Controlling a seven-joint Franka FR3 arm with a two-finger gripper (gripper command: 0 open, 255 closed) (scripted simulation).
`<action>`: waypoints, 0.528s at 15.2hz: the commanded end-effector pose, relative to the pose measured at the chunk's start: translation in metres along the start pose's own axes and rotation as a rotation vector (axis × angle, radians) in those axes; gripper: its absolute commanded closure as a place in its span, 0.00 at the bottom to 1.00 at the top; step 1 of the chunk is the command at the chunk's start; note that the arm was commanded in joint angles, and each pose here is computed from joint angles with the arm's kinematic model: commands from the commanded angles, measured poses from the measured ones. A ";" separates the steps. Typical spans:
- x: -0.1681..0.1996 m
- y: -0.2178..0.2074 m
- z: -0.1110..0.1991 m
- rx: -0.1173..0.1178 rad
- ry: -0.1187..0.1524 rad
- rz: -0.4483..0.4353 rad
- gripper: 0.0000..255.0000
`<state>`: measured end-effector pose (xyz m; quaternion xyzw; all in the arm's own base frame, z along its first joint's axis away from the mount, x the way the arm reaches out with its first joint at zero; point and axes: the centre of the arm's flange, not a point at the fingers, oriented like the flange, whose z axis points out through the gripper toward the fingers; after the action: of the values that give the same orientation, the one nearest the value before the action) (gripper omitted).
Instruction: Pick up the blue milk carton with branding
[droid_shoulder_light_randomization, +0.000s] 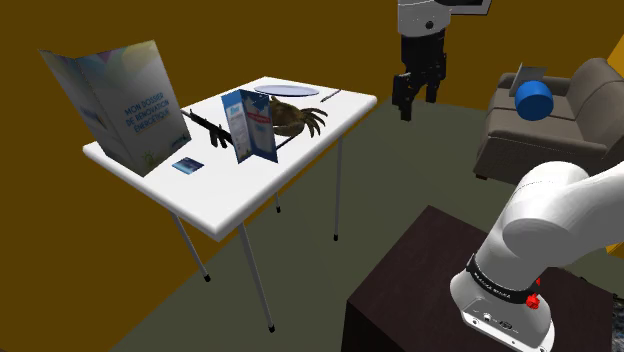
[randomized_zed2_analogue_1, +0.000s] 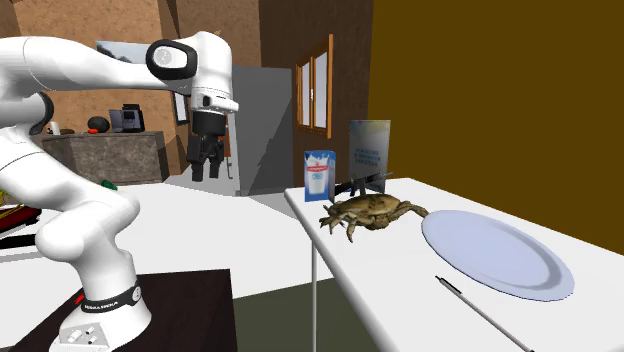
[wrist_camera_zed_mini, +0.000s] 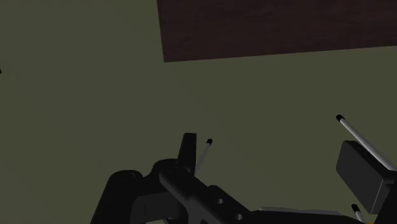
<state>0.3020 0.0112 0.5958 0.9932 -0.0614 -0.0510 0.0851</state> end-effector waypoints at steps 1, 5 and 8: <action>0.000 0.000 0.000 0.000 0.000 0.000 0.00; 0.035 -0.032 -0.009 0.024 0.014 -0.014 0.00; 0.061 -0.057 -0.017 0.042 0.024 -0.024 0.00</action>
<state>0.3618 0.0514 0.5945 0.9955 -0.0511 -0.0406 0.0680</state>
